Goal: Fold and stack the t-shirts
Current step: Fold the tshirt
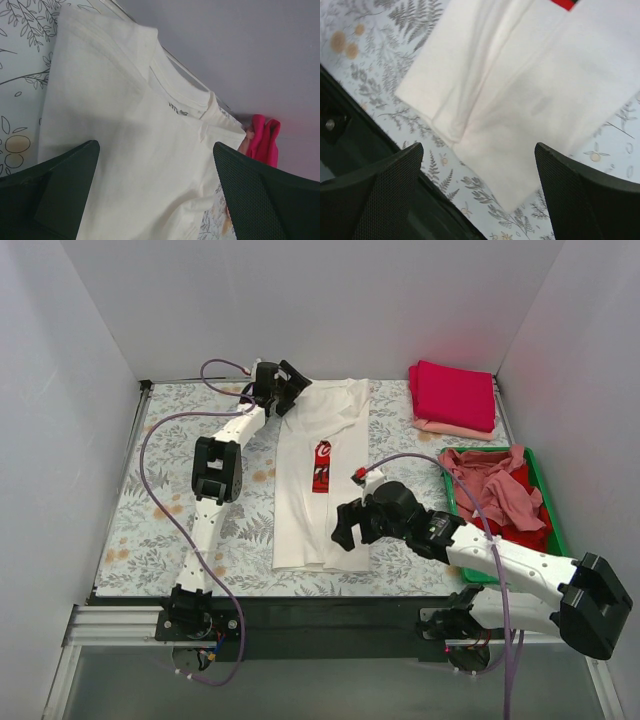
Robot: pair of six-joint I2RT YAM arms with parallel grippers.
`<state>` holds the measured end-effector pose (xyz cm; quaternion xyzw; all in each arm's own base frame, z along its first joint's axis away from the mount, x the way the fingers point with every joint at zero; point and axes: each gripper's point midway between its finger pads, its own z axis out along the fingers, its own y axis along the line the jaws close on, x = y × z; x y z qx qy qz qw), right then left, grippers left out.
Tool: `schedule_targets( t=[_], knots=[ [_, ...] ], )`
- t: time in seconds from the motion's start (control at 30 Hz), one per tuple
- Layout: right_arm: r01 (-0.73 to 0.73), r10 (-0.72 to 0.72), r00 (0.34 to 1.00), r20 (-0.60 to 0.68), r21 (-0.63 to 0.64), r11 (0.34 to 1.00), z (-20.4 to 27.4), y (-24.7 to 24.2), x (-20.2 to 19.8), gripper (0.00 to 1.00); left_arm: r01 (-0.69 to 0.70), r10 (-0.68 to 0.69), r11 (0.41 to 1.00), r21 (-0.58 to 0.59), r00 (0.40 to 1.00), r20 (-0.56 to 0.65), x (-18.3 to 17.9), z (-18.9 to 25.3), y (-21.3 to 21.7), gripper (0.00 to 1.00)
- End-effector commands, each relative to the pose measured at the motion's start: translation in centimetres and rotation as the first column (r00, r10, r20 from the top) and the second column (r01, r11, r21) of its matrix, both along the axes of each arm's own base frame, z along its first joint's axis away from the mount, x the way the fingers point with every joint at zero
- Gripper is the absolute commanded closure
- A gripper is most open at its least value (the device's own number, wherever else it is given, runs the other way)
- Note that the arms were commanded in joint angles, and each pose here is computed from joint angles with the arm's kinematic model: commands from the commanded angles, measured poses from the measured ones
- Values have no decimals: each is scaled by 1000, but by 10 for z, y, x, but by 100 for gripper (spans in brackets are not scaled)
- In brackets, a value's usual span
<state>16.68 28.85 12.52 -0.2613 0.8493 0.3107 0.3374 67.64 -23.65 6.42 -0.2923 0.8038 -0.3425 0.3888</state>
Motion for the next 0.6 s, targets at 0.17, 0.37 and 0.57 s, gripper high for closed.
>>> schedule_targets(
  t=[0.17,0.37,0.57],
  knots=[
    [185,-186,978,-90,-19,983,-19,-33,23,2,152,-162,985,80,976,145,-51,140,-18,2],
    [209,-215,970,-116,-56,976,-36,-47,15,2,188,-207,961,205,975,76,-166,158,1,2],
    [190,-198,973,-118,-82,978,-48,-63,4,2,224,-196,954,200,969,-150,-330,80,19,2]
  ],
)
